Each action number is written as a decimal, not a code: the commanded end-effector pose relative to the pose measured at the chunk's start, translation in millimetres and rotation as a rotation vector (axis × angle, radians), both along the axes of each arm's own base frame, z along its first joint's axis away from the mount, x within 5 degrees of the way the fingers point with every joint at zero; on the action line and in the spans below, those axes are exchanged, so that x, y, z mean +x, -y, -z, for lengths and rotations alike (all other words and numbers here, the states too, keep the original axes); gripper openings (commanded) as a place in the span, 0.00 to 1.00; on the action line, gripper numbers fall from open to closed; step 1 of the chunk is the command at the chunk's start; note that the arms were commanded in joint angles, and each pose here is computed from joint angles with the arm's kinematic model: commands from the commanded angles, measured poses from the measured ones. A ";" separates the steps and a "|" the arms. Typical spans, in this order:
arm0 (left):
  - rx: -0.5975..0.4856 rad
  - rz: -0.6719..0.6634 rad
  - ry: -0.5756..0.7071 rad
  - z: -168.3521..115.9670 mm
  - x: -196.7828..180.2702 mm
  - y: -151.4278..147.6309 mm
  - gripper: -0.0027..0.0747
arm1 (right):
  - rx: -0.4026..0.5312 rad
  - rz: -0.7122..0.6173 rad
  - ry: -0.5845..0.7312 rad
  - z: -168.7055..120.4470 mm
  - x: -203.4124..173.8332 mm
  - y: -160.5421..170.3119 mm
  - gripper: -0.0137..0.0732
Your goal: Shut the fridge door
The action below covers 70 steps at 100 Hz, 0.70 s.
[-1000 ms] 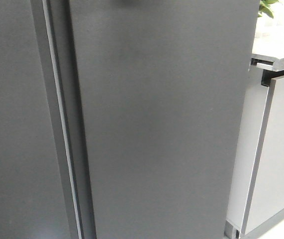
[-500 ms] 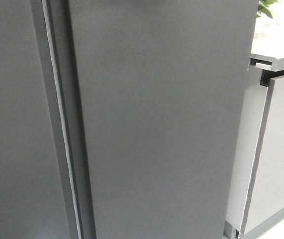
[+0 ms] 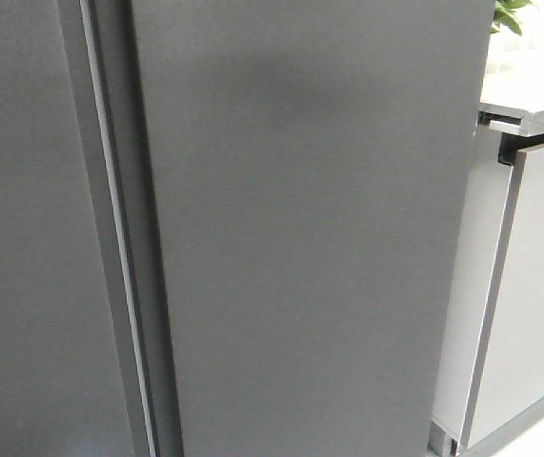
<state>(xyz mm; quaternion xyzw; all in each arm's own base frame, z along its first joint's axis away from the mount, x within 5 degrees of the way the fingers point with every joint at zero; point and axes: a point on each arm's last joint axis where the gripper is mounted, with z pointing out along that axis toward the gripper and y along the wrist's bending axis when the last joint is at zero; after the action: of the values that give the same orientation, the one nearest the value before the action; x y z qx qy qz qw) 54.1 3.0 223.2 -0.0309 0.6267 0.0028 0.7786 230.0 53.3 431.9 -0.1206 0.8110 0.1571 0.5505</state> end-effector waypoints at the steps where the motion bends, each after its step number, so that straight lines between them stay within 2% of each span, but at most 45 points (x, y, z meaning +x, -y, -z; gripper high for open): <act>1: -0.006 0.001 0.059 4.3 -1.4 -0.1 0.01 | 0.038 0.069 0.124 -9.6 -26.2 11.2 0.10; 39: -0.006 0.001 0.059 4.3 -1.4 -0.1 0.01 | 0.057 0.127 0.247 45.3 -120.9 25.3 0.10; 70: -0.006 0.001 0.059 4.3 -1.4 -0.1 0.01 | 0.091 0.137 0.321 82.5 -163.8 29.9 0.10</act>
<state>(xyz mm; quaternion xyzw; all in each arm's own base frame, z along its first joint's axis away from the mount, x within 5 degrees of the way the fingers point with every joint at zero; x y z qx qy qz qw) 54.1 3.0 223.2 -0.0309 0.6267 0.0028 0.7786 71.7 26.8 343.2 -0.0858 0.7430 0.1328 0.6504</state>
